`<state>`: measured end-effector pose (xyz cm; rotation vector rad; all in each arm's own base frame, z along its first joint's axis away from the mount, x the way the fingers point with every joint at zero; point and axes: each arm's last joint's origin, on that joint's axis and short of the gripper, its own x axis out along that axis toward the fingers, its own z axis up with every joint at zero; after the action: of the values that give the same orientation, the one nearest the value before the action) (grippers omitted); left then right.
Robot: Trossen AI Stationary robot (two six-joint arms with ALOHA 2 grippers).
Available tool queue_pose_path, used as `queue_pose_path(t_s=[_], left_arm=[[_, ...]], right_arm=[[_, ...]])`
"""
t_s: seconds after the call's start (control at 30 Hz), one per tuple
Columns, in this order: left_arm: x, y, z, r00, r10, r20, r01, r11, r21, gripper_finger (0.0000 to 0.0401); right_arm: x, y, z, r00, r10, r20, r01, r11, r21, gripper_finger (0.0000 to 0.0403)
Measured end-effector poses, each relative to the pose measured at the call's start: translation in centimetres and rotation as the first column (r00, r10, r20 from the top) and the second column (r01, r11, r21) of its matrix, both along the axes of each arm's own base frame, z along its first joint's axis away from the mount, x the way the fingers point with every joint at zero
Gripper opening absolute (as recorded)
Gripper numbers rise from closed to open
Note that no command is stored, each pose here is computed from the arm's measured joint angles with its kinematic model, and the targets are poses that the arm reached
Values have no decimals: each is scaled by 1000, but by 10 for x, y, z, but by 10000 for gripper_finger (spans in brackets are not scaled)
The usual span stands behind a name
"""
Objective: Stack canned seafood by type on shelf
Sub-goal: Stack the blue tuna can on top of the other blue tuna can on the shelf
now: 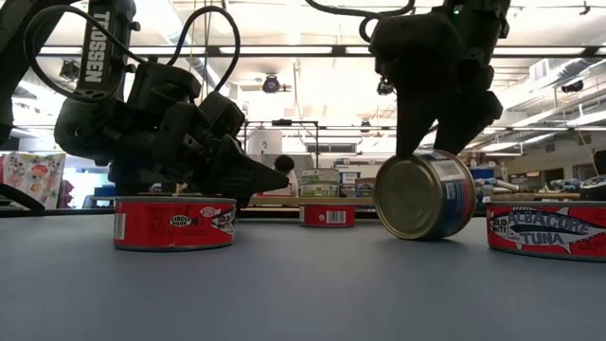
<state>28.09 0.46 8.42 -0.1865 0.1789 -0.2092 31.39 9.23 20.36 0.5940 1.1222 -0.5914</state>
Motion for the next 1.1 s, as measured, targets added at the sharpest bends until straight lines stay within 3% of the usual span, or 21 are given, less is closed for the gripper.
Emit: queue_pose_path(t_s=[0.2, 0.43, 0.57, 0.77, 1.03, 1.1], left_arm=[[0, 0, 0, 1000, 0, -1, 0, 1000, -3, 3], [0, 0, 0, 1000, 1, -1, -1, 1000, -6, 3], [0, 0, 0, 1000, 1, -2, -1, 1000, -6, 3], [0, 0, 0, 1000, 1, -3, -1, 1000, -6, 3], [0, 0, 0, 1000, 1, -4, -1, 1000, -6, 3], [0, 0, 0, 1000, 1, -4, -1, 1000, -6, 3]], right_arm=[[-1, 0, 0, 1000, -10, -10, 10, 1000, 10, 357], [-7, -6, -2, 996, 8, -92, -11, 1000, -24, 325], [-7, -7, -2, 987, 116, -111, -124, 990, -61, 307], [-6, -6, -1, 934, 324, -151, -346, 927, -144, 277], [-6, -5, 2, 907, 384, -171, -410, 899, -156, 193], [-3, -5, 8, 898, 405, -169, -431, 887, -167, 189]])
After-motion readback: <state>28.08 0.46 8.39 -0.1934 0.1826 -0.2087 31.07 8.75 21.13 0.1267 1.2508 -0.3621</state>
